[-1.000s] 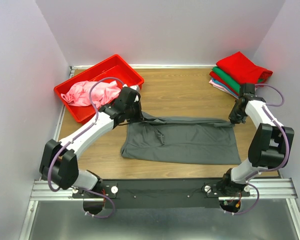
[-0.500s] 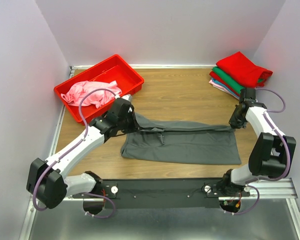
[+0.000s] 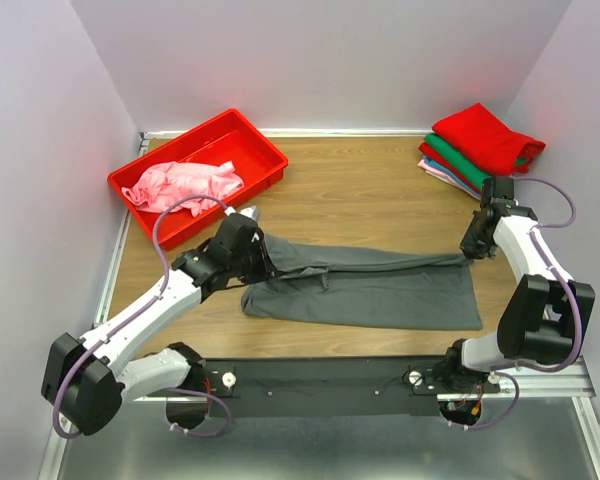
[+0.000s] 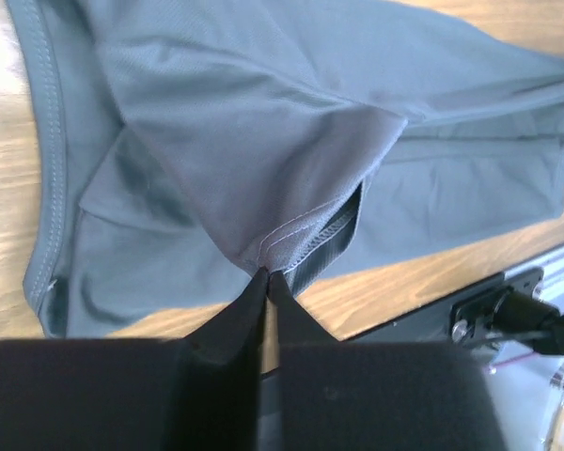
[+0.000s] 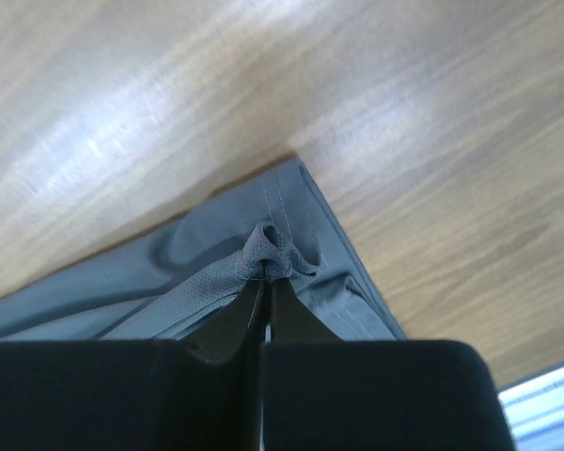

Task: Fold and stack the t-shirts
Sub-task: Fold the tshirt

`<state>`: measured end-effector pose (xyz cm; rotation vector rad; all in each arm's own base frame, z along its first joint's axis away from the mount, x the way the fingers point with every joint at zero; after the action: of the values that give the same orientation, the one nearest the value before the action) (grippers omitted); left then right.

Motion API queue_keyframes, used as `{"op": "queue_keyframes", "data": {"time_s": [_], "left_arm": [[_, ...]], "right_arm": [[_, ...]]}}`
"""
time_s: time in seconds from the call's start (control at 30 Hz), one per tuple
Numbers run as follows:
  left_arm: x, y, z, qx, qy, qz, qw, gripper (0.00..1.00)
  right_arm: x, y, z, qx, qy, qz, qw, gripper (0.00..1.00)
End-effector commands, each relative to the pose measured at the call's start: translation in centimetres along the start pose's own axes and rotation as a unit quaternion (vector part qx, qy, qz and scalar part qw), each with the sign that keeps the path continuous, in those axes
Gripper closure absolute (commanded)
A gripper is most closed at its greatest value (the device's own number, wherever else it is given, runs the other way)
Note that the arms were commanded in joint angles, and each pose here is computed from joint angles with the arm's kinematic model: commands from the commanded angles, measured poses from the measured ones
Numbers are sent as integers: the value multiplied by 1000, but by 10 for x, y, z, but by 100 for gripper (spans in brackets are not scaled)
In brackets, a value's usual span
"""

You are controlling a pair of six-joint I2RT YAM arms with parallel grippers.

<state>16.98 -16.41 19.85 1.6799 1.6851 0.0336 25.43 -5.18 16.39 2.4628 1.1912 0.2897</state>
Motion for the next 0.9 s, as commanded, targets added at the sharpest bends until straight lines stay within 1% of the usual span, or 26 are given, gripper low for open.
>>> {"op": "queue_keyframes", "data": {"time_s": [0.0,0.03,0.07,0.1,0.13,0.17,0.23,0.27,0.3,0.33,0.43,0.5,0.53,0.6,0.63,0.67,0.7,0.73,0.77,0.83,0.87], "left_arm": [[-5,-10,-11,18,-37,-3,999,62],[-6,-12,-14,27,-50,0,998,49],[-7,-14,-17,32,-55,3,998,23],[-9,-13,-20,31,-61,4,998,12],[-11,-12,-23,33,-65,4,997,7],[-15,-8,-29,23,-73,8,997,5],[-16,-2,-31,11,-64,15,998,5],[-17,2,-29,6,-59,20,998,4],[-19,8,-28,-4,-56,27,998,3],[-17,12,-16,3,-39,40,998,3],[-26,33,0,-2,-31,68,997,3],[-34,52,18,-6,-19,92,996,3],[-35,59,34,-2,-13,104,995,3],[-51,82,40,-26,-24,118,992,3],[-56,90,45,-29,-29,125,991,3],[-56,92,62,-12,-24,132,991,3],[-64,102,65,-20,-31,142,989,3],[-66,106,71,-17,-33,147,988,3],[-65,104,85,-1,-31,152,988,3],[-70,107,94,-2,-38,162,986,3],[-68,104,103,8,-40,164,986,3]], "right_arm": [[-9,1,-15,3,-25,0,1000,92],[-9,0,-19,4,-22,1,1000,90],[-7,1,-22,3,-12,4,1000,76],[-7,1,-24,6,-11,8,1000,66],[-8,-2,-28,14,-9,11,1000,59],[-7,-3,-32,16,-3,13,1000,51],[-8,-1,-42,17,-3,14,1000,46],[-8,0,-44,13,-3,16,1000,46],[-9,1,-48,6,0,18,1000,43],[-9,1,-48,4,1,19,1000,41],[-5,2,-40,6,8,19,1000,40],[1,4,-32,14,22,18,1000,41],[6,7,-25,18,35,18,999,41],[11,11,-18,19,47,15,999,41],[14,13,-14,22,49,15,998,41],[17,15,-7,28,53,14,998,41],[19,15,-4,36,60,13,997,41],[21,15,4,44,60,13,997,41],[22,15,6,47,61,12,997,41],[23,14,12,50,58,9,997,41],[23,12,17,57,54,7,997,41]]}}
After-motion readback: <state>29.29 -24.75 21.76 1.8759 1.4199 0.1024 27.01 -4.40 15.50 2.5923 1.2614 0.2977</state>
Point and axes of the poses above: each gripper's point midway between its finger pads, its own z axis out along the fingers, its own x axis along the line the jaws close on, y = z × x, the point moved 9 cm from there along -z, back along the fingers, and after that the axes turned 7 degrees about z, right-handed, at the moved point
